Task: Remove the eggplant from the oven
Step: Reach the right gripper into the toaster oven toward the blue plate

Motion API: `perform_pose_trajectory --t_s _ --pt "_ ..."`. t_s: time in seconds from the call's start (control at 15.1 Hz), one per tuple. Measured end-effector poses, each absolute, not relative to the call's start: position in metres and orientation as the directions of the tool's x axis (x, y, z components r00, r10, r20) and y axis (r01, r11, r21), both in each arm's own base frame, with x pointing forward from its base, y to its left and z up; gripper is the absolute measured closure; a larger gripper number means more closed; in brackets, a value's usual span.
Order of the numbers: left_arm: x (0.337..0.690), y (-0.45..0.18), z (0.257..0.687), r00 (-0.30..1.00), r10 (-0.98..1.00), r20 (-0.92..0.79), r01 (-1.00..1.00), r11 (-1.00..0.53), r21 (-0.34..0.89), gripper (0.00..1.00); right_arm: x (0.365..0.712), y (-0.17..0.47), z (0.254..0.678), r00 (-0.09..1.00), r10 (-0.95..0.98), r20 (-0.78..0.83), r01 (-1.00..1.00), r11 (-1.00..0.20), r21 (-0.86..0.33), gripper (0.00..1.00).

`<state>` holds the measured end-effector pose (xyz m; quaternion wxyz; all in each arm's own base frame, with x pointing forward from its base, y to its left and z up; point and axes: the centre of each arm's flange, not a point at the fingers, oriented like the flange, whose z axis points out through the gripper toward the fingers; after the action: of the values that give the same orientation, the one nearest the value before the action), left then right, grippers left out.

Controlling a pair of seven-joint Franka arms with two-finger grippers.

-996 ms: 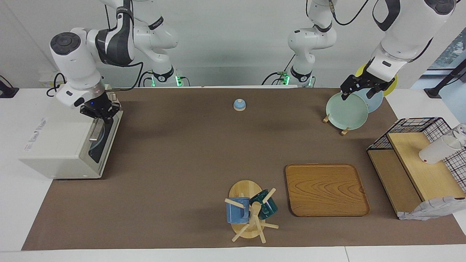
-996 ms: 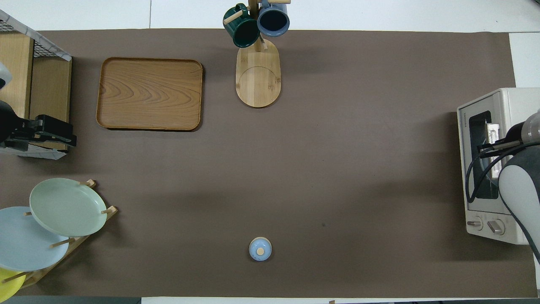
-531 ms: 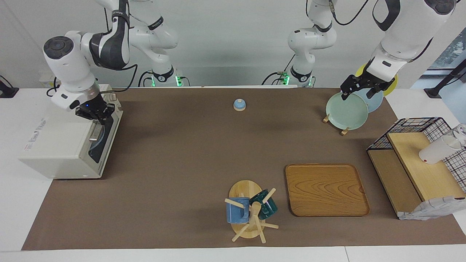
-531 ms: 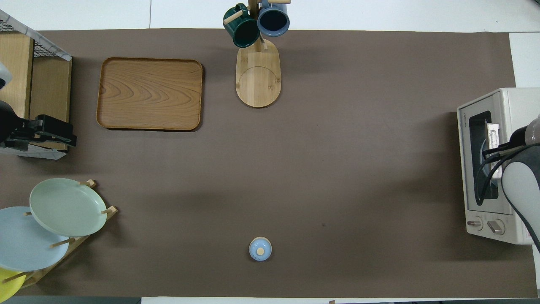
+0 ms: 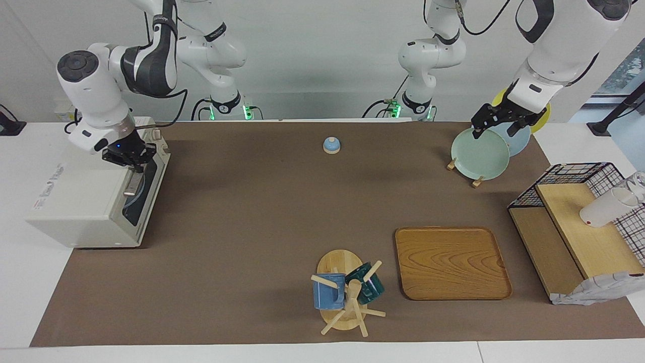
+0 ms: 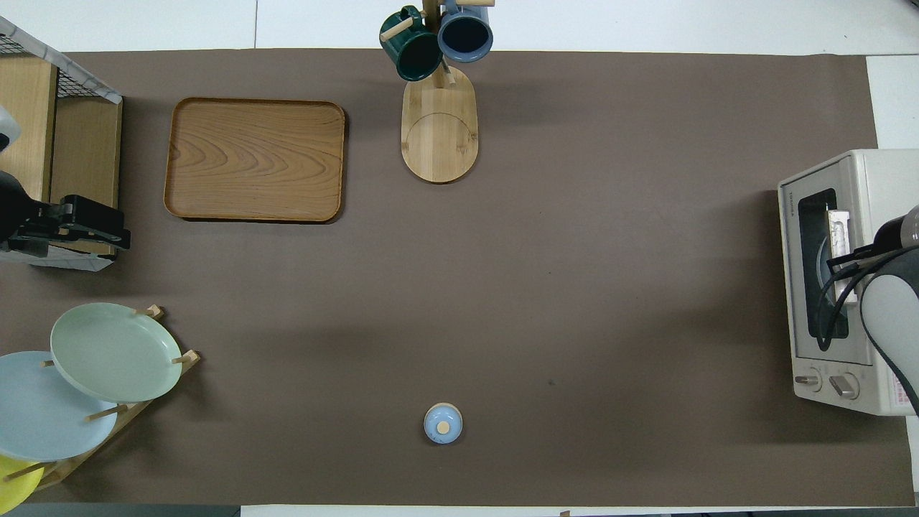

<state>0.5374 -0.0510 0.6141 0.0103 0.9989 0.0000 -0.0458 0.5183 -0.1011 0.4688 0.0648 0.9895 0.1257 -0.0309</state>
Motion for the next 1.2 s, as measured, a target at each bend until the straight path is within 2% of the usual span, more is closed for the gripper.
perform_pose_trajectory --t_s 0.46,0.86,1.2 --pt "0.537 -0.051 0.614 0.996 -0.001 -0.092 0.001 -1.0 0.021 0.0 0.515 -0.048 0.447 0.965 0.261 -0.037 0.263 -0.957 0.121 0.99" --pt "0.537 -0.051 0.614 0.996 -0.001 -0.092 0.001 -1.0 0.021 0.0 0.52 0.003 0.381 0.965 0.261 0.005 0.26 -0.962 0.081 0.99" --pt "0.537 -0.051 0.614 0.996 -0.001 -0.092 0.001 -1.0 0.021 0.0 0.525 0.016 0.33 0.978 0.207 0.012 0.206 -0.977 0.057 0.99"
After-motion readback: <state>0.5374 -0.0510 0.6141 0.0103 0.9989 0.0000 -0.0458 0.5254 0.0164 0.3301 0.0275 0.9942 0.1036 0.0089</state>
